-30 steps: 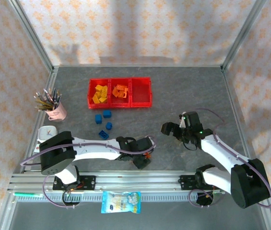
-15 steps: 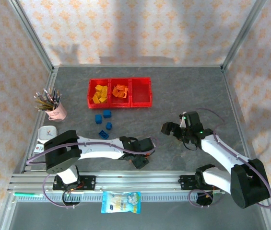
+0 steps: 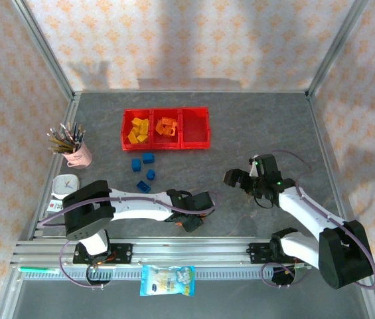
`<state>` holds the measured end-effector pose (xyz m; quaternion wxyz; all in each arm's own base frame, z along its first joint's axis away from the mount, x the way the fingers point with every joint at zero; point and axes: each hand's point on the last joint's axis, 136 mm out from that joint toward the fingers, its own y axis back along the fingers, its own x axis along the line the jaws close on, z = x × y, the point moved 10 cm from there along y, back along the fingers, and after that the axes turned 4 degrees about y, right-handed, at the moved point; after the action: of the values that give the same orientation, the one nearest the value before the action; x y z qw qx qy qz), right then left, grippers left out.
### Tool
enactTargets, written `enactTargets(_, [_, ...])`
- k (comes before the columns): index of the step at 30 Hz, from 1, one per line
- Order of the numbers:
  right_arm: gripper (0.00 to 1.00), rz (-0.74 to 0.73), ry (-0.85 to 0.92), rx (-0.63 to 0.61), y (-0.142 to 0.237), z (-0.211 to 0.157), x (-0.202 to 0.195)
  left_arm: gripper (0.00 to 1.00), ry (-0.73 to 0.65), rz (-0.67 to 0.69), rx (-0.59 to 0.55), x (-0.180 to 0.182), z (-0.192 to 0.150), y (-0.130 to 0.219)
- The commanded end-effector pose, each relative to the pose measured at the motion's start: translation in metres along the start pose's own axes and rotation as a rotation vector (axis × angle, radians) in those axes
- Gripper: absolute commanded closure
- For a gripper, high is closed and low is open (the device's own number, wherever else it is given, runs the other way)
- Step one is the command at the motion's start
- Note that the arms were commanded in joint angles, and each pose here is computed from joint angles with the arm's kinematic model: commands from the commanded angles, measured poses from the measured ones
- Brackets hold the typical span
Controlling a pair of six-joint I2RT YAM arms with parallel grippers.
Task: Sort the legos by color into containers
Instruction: Pick up the lego from the middle-left of the table.
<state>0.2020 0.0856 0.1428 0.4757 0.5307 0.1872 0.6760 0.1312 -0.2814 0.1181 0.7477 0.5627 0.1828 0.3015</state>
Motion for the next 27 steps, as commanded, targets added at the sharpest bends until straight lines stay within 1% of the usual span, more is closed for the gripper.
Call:
enactTargets(1, [0.00,0.009,0.008,-0.017,0.000,0.004,0.000,0.51,-0.025,0.038,0.029,0.001,-0.001,-0.001])
enactTargets(10, [0.00,0.021,0.018,-0.024,0.002,0.006,0.003,0.70,-0.016,0.045,0.013,0.002,0.001,0.002])
enactTargets(14, [0.00,0.038,0.031,-0.036,0.005,0.010,0.008,0.73,0.015,0.060,-0.007,0.008,0.003,0.007])
enactTargets(17, [0.00,0.055,0.046,-0.050,0.009,0.015,0.013,0.76,0.072,0.057,-0.063,0.017,0.010,0.020])
enactTargets(20, [0.00,0.069,0.075,-0.070,0.013,0.020,0.023,0.80,0.168,0.077,-0.154,0.034,0.021,0.040])
enactTargets(24, [0.00,0.076,0.125,-0.099,0.016,0.030,0.043,0.82,0.322,0.111,-0.295,0.068,0.038,0.071])
enactTargets(27, [0.00,0.075,0.146,-0.121,0.014,0.038,0.054,0.84,0.452,0.174,-0.391,0.098,0.053,0.091])
